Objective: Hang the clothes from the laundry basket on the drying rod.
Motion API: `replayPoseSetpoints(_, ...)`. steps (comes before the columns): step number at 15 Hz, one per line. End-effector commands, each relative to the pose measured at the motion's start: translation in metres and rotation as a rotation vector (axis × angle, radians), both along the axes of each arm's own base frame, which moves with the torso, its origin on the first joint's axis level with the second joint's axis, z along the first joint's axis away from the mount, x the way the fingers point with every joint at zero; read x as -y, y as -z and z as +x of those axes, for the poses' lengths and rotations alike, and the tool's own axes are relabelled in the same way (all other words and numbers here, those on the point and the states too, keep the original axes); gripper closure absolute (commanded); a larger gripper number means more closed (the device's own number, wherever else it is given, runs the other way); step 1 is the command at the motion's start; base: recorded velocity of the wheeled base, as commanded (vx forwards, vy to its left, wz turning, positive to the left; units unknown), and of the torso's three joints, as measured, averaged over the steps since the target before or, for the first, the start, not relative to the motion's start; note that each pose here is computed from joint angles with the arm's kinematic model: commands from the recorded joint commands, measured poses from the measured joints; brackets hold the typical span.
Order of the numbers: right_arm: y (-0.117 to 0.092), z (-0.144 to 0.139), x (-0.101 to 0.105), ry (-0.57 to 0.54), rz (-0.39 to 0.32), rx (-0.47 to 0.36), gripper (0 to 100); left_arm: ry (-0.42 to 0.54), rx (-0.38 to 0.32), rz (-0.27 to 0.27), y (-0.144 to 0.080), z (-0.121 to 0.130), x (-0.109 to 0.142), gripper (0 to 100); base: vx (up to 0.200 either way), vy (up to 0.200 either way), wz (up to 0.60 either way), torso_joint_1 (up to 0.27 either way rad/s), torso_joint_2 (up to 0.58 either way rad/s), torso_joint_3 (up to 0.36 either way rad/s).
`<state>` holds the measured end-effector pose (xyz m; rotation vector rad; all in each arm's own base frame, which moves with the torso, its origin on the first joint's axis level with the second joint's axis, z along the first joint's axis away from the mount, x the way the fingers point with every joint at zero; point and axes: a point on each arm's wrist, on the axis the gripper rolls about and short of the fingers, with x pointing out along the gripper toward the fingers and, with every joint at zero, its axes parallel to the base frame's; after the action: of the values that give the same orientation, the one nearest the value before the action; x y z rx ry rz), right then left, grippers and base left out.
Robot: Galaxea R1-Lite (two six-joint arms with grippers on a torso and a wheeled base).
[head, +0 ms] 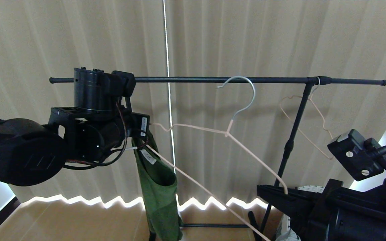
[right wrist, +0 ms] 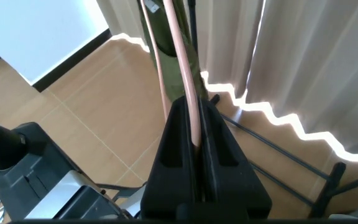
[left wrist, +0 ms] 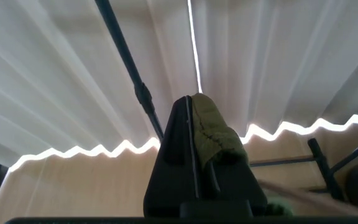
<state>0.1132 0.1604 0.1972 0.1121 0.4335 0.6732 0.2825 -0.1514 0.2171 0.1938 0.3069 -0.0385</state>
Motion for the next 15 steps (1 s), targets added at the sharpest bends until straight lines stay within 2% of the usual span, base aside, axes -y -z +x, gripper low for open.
replayPoseSetpoints(1,0.004,0.004,-0.006,0.000,-0.018,-0.013,100,-0.002,0.004,-0.002,-0.001,-0.001,0.000,100,0.000,0.000,0.00,0.000,0.00,0.000)
replayPoseSetpoints(3,0.005,0.003,-0.008,-0.009,-0.021,-0.016,100,-0.017,0.013,-0.002,-0.003,0.001,-0.003,100,0.000,0.000,0.00,0.000,0.00,0.000)
replayPoseSetpoints(4,0.004,0.001,-0.009,-0.019,-0.020,-0.013,100,-0.047,0.017,0.004,-0.004,0.003,-0.006,100,0.000,0.000,0.00,0.000,0.00,0.000)
replayPoseSetpoints(5,0.003,-0.001,-0.010,-0.031,-0.015,-0.012,100,-0.116,0.018,0.027,-0.002,0.009,-0.015,100,0.000,0.000,0.00,0.000,0.00,0.000)
replayPoseSetpoints(6,0.003,-0.002,-0.010,-0.034,-0.014,-0.012,100,-0.130,0.013,0.031,0.000,0.010,-0.018,100,0.000,0.000,0.00,0.000,0.00,0.000)
replayPoseSetpoints(14,0.004,-0.003,-0.012,-0.054,-0.015,-0.018,100,-0.124,0.017,0.026,-0.001,0.009,-0.016,100,0.000,0.000,0.00,0.000,0.00,0.000)
replayPoseSetpoints(15,0.003,0.002,-0.019,-0.058,-0.011,-0.017,100,-0.122,0.014,0.026,0.000,0.007,-0.015,100,0.000,0.000,0.00,0.000,0.00,0.000)
